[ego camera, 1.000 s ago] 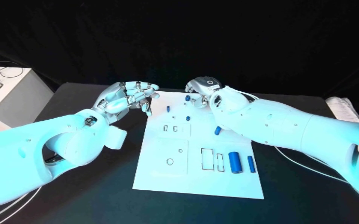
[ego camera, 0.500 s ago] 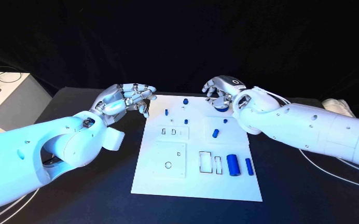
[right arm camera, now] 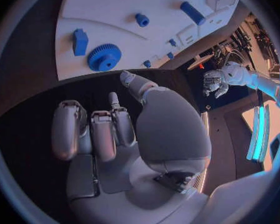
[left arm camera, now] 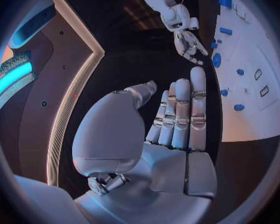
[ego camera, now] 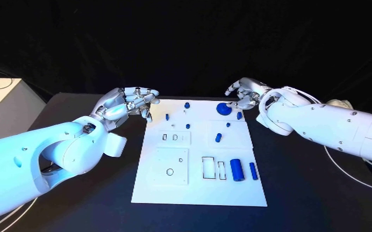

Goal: Assemble the parts on the task board

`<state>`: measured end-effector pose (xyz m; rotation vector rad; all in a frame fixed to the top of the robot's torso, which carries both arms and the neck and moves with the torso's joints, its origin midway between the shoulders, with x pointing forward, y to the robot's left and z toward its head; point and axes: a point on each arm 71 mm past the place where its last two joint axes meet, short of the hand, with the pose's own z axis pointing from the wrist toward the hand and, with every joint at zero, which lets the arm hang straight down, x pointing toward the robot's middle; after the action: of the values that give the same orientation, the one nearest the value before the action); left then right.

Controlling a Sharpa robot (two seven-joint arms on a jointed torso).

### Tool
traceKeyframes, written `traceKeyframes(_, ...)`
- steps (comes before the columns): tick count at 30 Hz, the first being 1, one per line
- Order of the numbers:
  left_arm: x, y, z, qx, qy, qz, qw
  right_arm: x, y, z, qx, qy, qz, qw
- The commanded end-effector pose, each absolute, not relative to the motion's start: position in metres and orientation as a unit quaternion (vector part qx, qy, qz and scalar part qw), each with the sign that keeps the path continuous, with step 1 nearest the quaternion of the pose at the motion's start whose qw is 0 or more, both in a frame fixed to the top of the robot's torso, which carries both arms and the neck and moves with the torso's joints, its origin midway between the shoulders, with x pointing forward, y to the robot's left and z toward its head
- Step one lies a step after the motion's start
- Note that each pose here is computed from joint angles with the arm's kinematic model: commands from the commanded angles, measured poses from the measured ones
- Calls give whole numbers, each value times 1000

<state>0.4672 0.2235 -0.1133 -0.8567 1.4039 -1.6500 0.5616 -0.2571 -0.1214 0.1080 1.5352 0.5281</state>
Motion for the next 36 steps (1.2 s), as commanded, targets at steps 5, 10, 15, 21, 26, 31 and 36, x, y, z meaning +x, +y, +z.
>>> traceKeyframes(5,467,220,-113,-328,556,-659,385,567,-263,-131,87,735,211,638)
traceKeyframes(10,467,219,-113,-328,559,-660,380,571,-259,-134,101,742,206,630)
traceKeyframes(15,468,218,-114,-328,562,-659,377,575,-256,-134,108,741,196,633)
traceKeyframes(21,468,218,-114,-328,563,-659,376,576,-252,-135,107,741,192,634)
traceKeyframes(26,468,217,-114,-327,563,-659,375,578,-246,-137,101,741,186,637)
traceKeyframes(31,468,217,-114,-327,564,-659,375,579,-244,-142,100,745,180,634)
traceKeyframes(36,468,218,-114,-328,564,-659,376,580,-245,-145,102,750,177,629)
